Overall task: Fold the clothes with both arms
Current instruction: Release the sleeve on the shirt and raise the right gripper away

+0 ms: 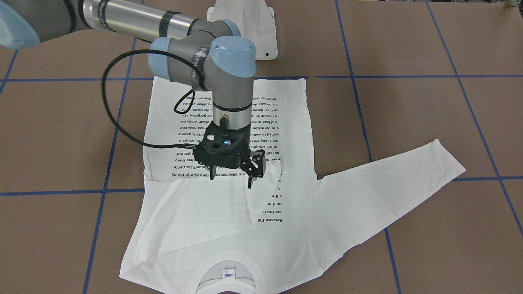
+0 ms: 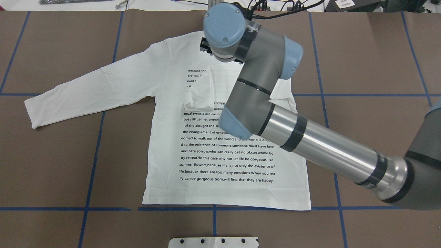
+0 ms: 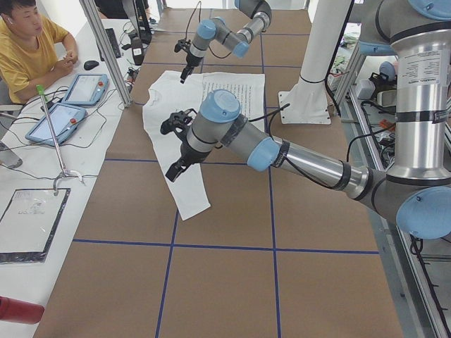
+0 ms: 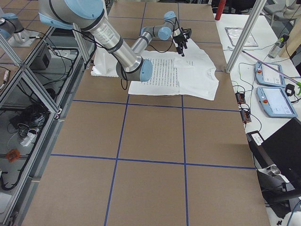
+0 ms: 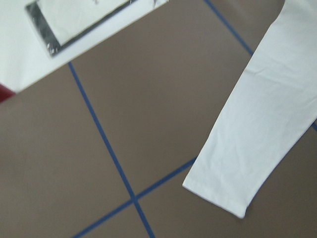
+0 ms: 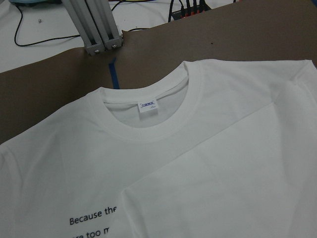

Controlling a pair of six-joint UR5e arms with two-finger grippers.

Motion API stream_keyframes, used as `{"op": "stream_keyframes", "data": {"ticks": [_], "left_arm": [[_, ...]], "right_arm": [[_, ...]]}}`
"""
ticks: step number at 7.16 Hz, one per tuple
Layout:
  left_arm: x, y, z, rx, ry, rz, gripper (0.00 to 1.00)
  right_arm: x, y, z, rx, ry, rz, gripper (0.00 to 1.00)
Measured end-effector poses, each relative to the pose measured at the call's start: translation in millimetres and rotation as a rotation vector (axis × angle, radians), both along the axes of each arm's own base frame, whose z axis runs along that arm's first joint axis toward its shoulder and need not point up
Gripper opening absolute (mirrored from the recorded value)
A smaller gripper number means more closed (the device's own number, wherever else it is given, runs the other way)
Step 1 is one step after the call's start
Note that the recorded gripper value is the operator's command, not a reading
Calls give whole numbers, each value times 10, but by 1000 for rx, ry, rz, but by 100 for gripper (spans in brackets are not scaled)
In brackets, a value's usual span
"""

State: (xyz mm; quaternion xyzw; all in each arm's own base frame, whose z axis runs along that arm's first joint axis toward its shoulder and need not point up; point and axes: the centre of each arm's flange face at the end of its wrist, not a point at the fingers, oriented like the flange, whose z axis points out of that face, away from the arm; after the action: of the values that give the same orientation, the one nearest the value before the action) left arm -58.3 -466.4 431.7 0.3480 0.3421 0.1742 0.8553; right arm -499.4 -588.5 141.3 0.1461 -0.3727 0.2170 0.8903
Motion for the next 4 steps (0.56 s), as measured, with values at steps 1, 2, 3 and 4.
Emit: {"op": "stream_keyframes", "data": {"ticks": [1, 2, 3, 4], "left_arm": [[239, -60, -252, 13, 73, -7, 100], [566, -81, -444, 15, 140, 12, 100], [1003, -79, -627, 17, 198, 66, 100], [1493, -91, -855, -10, 257, 123, 100]], "right_arm": [[532, -71, 243, 13, 12, -60, 100], [1079, -68, 470, 29, 29, -131, 100], [1582, -6, 697, 47, 44, -200, 100], [2028, 40, 954, 62, 52, -270, 100]]}}
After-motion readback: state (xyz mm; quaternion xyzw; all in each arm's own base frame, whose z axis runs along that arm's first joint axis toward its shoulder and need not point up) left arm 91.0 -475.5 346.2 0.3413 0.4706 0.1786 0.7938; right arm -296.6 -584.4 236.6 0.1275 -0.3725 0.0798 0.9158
